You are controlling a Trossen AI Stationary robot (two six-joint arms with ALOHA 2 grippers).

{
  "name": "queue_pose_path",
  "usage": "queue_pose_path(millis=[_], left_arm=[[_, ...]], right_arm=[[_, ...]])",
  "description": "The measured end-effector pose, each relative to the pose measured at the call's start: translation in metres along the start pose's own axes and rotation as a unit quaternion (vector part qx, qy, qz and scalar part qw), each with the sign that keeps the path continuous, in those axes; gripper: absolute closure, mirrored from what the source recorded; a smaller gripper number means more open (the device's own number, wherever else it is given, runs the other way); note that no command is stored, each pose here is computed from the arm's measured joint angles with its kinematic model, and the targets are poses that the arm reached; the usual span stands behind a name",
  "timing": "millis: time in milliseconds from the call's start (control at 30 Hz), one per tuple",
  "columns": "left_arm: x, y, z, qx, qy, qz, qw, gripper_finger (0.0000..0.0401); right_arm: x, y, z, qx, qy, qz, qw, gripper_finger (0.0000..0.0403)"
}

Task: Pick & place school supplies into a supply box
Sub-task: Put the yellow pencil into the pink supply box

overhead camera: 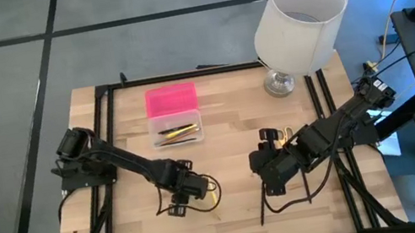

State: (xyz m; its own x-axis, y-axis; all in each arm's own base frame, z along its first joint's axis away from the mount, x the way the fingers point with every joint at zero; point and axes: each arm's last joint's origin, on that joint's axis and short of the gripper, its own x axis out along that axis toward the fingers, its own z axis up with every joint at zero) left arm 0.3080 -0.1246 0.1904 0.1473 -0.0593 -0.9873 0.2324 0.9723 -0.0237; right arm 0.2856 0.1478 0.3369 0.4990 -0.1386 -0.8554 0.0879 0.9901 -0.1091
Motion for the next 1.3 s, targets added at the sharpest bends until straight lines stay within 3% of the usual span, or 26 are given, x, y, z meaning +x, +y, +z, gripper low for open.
queue_pose_path(millis=[667, 1300], left_arm=[[0.029, 0.018, -0.023, 0.075, 0.041, -0.015, 0.996, 0.0284], [0.031, 0.025, -0.020, 0.119, 0.025, -0.022, 0.992, 0.0304]], right_arm=[[0.002, -0.006, 0.003, -0.002, 0.000, -0.005, 1.000, 0.0207], [0.004, -0.010, 0.005, 0.002, 0.000, -0.008, 1.000, 0.0207]])
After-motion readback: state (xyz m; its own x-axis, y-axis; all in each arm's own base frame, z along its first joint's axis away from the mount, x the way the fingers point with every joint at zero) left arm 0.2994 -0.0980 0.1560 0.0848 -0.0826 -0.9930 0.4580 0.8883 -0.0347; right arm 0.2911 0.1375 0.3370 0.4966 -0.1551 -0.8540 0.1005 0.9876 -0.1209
